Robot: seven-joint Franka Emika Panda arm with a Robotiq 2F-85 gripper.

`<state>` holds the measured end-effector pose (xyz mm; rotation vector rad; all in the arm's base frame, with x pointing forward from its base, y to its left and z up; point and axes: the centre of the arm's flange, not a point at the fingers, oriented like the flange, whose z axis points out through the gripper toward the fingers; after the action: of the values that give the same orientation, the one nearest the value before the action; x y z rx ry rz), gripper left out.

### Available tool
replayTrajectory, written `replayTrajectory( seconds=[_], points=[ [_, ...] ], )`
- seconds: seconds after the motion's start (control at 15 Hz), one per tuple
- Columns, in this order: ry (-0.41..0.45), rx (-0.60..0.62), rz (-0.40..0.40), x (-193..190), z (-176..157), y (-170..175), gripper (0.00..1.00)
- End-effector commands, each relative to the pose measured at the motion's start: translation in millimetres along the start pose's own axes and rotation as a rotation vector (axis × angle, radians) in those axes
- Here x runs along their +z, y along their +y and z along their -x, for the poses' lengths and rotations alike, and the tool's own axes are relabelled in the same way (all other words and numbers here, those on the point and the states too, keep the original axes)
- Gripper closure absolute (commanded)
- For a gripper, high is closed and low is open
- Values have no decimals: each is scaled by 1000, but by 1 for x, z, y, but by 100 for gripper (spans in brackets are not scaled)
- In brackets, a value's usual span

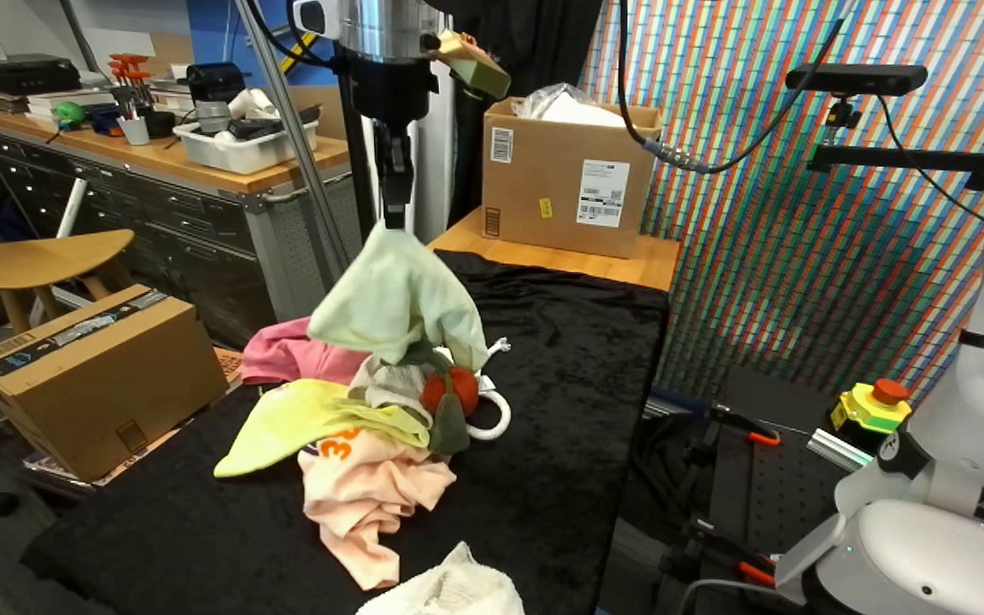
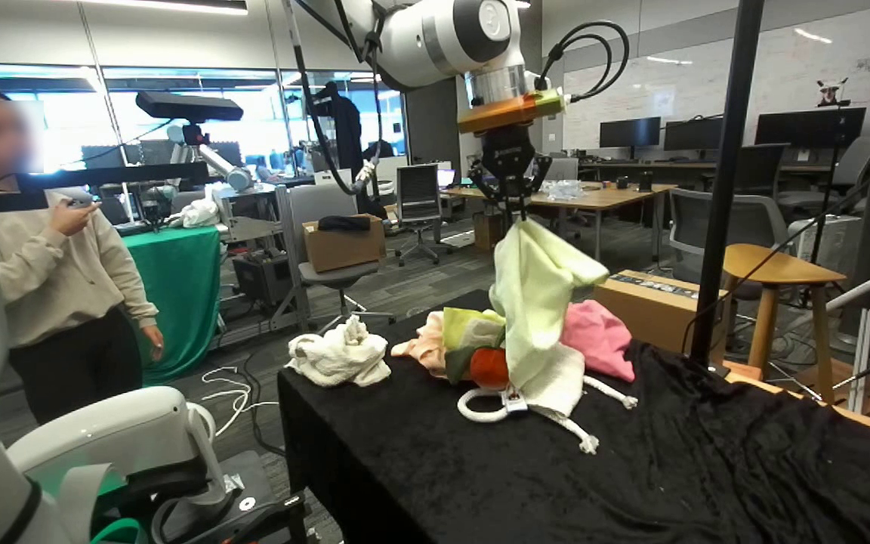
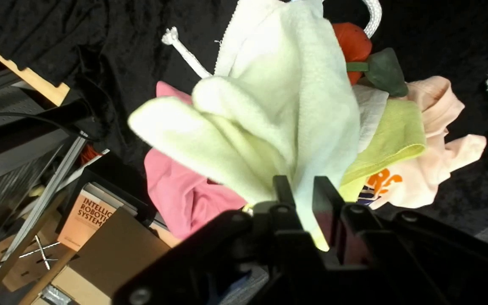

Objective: Put the towels and the turnip plushie on the peach shirt

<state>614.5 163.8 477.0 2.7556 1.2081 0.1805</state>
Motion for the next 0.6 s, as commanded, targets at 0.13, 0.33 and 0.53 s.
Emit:
replayTrajectory(
  seconds=[0.13,0.33,0.53],
  points=[
    [-5,-21,29,-5,-8,-5,32],
    [-11,-11,21,-5,-12,-4,10],
    [-7,47,13,0,-17,-2,0]
  ],
)
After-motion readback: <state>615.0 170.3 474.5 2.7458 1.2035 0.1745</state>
